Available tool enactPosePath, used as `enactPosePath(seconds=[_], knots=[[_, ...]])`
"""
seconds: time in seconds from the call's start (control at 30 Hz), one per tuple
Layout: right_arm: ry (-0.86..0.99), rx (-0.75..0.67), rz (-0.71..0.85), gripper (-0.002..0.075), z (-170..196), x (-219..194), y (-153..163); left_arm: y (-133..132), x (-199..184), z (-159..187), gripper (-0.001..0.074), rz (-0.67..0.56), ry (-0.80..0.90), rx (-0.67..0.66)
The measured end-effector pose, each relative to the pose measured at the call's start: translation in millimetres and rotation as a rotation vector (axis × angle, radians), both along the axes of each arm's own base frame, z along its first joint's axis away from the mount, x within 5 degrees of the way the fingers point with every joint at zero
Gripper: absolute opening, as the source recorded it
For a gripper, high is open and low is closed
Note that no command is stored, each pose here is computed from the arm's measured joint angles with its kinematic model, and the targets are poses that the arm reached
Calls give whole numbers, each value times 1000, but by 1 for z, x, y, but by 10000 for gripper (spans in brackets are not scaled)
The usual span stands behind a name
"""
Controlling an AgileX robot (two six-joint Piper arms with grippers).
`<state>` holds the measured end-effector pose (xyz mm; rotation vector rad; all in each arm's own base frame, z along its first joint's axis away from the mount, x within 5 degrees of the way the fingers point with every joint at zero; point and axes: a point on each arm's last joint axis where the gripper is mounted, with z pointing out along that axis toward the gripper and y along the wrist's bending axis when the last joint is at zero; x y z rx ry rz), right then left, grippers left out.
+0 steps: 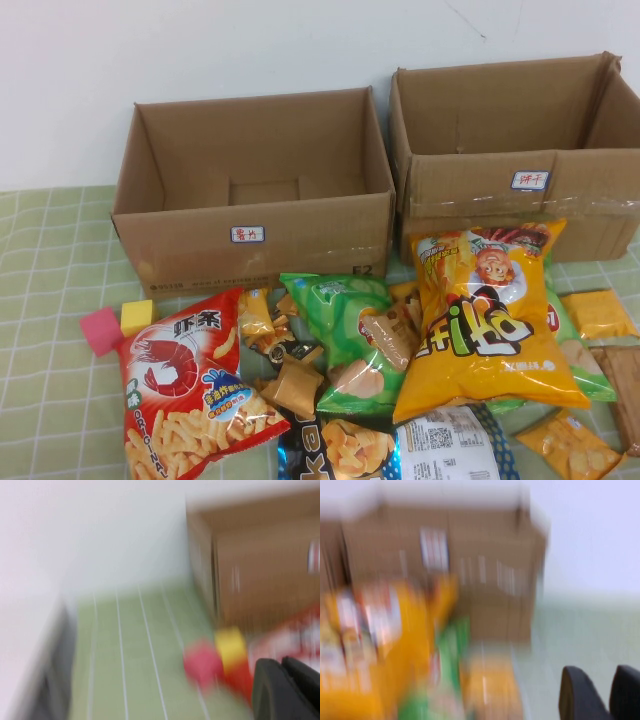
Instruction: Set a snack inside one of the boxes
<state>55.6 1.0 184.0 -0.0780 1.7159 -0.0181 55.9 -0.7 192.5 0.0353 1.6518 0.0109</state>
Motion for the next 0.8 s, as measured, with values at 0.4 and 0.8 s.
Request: enactPosePath(seconds=[0.4,0.8], knots=[[-837,150,134,154,72,-21,8,-2,-17,60,-1,-27,-699,-2],[-761,354,150,154,104,-26,5,3,-30,115,-1,-13,-577,-190]])
